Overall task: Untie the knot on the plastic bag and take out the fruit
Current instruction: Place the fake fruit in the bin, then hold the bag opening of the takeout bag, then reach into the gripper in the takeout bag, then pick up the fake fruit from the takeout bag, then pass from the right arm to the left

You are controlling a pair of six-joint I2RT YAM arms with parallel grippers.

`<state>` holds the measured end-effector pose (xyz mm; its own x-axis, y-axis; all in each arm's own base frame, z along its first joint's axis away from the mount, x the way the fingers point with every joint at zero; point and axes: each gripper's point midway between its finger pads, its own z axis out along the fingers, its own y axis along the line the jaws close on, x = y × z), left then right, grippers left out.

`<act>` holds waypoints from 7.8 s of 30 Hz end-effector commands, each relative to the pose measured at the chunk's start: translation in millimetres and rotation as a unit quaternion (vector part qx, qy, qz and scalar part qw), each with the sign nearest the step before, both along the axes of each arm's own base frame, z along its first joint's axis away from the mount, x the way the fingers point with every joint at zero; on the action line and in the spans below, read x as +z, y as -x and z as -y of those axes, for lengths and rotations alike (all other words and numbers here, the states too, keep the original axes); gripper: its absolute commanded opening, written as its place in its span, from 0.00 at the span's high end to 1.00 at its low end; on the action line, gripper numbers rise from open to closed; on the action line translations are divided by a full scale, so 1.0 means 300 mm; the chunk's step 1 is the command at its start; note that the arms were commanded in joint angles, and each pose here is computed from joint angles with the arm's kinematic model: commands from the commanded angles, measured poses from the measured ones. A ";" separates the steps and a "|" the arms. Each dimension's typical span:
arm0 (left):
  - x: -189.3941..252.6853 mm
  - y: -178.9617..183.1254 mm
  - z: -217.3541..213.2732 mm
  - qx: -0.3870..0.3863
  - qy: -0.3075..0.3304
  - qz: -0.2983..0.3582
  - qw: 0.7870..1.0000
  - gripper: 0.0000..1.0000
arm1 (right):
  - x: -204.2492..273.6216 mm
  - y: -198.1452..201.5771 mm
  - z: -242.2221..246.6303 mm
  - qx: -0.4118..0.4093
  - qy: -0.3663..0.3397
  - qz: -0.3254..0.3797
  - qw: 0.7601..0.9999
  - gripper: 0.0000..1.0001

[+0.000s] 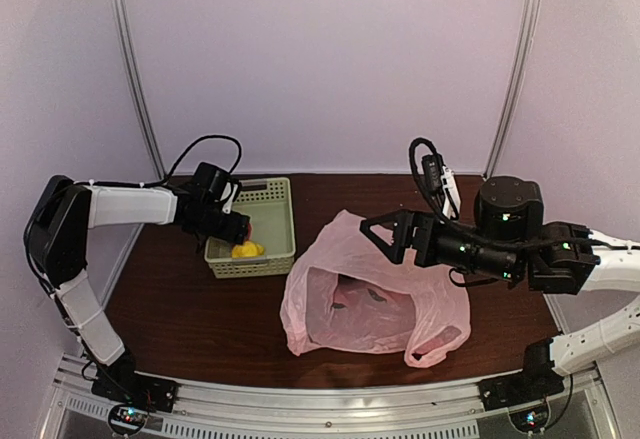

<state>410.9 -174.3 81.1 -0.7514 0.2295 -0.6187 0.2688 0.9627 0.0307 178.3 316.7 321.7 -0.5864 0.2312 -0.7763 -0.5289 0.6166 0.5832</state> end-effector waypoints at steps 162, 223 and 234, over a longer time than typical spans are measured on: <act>0.502 0.823 0.635 -0.347 0.371 -0.035 0.861 1.00 | -0.829 -0.546 -0.168 -0.028 0.307 -0.003 0.951 0.41; 0.853 0.982 0.594 -0.458 0.430 0.017 0.778 0.07 | -0.011 0.227 -0.162 0.268 0.001 0.087 0.960 0.39; 0.860 1.017 0.644 -0.491 0.451 -0.009 0.746 0.03 | 0.028 0.277 -0.205 0.319 -0.024 0.084 0.944 0.39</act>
